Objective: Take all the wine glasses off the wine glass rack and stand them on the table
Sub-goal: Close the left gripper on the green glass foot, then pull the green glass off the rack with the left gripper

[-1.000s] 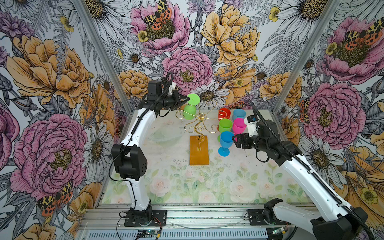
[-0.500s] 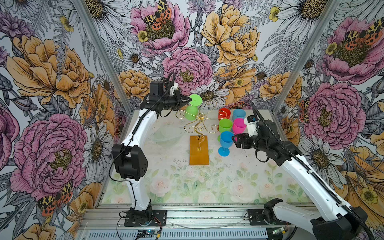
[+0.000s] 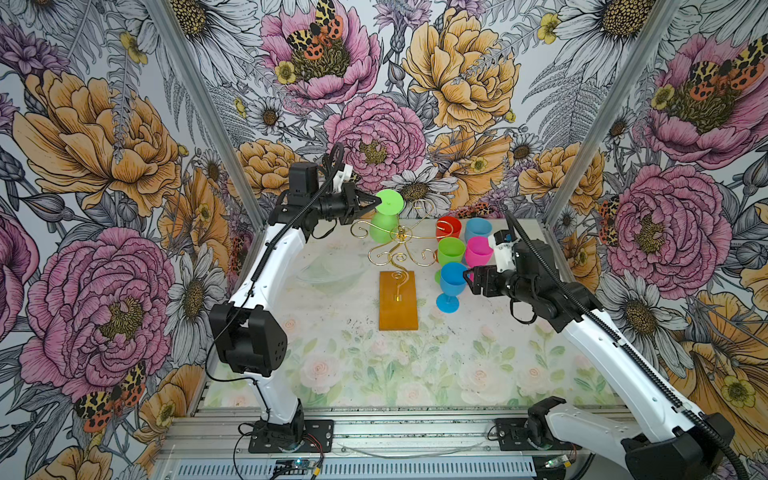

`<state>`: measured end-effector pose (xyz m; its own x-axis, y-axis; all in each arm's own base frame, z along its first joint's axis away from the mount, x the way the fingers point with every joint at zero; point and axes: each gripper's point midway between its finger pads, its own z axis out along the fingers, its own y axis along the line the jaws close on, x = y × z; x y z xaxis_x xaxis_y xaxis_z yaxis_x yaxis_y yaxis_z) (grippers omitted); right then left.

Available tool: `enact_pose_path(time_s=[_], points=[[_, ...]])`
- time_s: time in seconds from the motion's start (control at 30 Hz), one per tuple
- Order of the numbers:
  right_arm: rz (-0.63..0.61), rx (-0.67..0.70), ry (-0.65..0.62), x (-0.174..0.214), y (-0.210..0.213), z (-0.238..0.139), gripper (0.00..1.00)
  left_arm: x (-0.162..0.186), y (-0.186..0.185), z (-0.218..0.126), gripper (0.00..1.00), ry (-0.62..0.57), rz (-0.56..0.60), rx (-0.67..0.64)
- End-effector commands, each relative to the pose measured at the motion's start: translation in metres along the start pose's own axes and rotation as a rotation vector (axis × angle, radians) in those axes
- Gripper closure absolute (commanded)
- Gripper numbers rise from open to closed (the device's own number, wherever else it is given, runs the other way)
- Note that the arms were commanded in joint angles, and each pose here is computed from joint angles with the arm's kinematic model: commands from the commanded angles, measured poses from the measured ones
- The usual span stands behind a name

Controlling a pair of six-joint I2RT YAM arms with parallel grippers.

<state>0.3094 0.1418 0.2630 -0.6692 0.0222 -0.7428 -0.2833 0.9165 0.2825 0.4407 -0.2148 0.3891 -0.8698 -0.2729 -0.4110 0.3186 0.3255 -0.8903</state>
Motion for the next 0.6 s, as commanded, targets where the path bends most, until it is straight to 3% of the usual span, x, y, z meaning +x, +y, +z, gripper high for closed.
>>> enact_pose_path(time_s=[0.0,0.27,0.57], points=[[0.017,-0.002,-0.022,-0.005,-0.001,0.000,0.16,0.002,-0.007,-0.011,1.00,0.003,0.050,0.028],[0.026,-0.006,-0.023,-0.006,0.000,0.000,0.16,0.009,-0.004,-0.023,1.00,-0.004,0.048,0.021],[0.033,-0.017,-0.028,-0.008,0.002,0.000,0.17,-0.006,-0.001,-0.060,1.00,-0.126,0.070,-0.046]])
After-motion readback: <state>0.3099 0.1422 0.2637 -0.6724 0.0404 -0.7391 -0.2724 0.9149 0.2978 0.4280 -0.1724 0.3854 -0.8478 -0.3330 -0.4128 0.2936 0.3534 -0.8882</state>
